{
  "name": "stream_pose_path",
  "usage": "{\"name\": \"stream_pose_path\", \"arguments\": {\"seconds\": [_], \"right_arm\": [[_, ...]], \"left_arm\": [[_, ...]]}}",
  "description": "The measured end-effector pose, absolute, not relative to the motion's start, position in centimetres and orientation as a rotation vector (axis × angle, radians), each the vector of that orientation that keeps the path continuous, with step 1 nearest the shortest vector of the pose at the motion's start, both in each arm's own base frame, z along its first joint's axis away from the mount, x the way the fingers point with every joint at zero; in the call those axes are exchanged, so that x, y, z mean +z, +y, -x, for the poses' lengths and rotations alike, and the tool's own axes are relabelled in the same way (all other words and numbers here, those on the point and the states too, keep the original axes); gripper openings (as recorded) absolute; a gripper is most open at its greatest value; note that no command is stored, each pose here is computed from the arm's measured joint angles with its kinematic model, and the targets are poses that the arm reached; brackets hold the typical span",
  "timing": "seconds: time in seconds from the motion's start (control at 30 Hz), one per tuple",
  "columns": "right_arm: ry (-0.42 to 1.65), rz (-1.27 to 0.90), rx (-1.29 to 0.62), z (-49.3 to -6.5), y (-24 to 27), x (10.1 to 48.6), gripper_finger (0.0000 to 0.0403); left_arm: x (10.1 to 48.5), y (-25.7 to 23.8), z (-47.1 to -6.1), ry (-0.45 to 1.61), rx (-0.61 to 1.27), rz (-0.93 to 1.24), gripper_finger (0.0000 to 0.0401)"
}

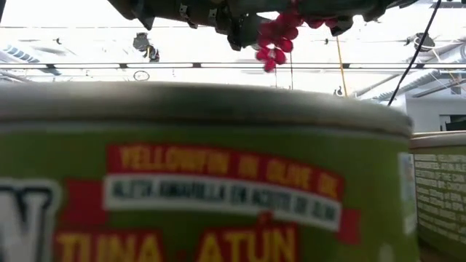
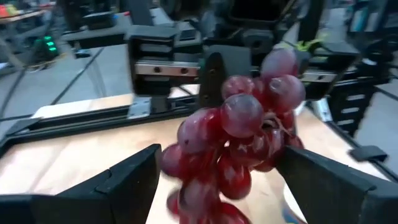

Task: Pick & Place Food Item
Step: Put the red grapes into the left transparent bin

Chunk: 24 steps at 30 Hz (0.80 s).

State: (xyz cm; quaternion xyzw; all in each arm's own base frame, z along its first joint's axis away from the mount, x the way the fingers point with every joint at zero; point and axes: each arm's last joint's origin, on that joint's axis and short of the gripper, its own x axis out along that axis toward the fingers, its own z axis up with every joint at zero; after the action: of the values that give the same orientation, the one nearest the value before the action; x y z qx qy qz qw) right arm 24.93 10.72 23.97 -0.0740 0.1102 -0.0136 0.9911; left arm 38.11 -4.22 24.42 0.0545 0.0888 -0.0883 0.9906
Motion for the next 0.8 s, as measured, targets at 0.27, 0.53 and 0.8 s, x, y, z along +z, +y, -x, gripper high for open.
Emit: {"name": "stream_pose_path", "arguments": {"seconds": [0.27,0.53,0.8], "right_arm": [[0.201,0.149,-0.033,-25.1,10.7,24.0,0.0021],[0.191,0.144,-0.037,-25.1,10.7,24.2,0.0030],[0.201,0.177,-0.040,-24.3,10.7,24.9,0.0088]], "left_arm": [[24.5,-4.9,-38.0,0.162,-0.262,-0.145,0.0326],[24.6,-5.4,-38.0,0.144,-0.312,-0.141,0.0148],[25.7,-4.0,-37.7,0.118,-0.250,-0.069,0.0031]]}}
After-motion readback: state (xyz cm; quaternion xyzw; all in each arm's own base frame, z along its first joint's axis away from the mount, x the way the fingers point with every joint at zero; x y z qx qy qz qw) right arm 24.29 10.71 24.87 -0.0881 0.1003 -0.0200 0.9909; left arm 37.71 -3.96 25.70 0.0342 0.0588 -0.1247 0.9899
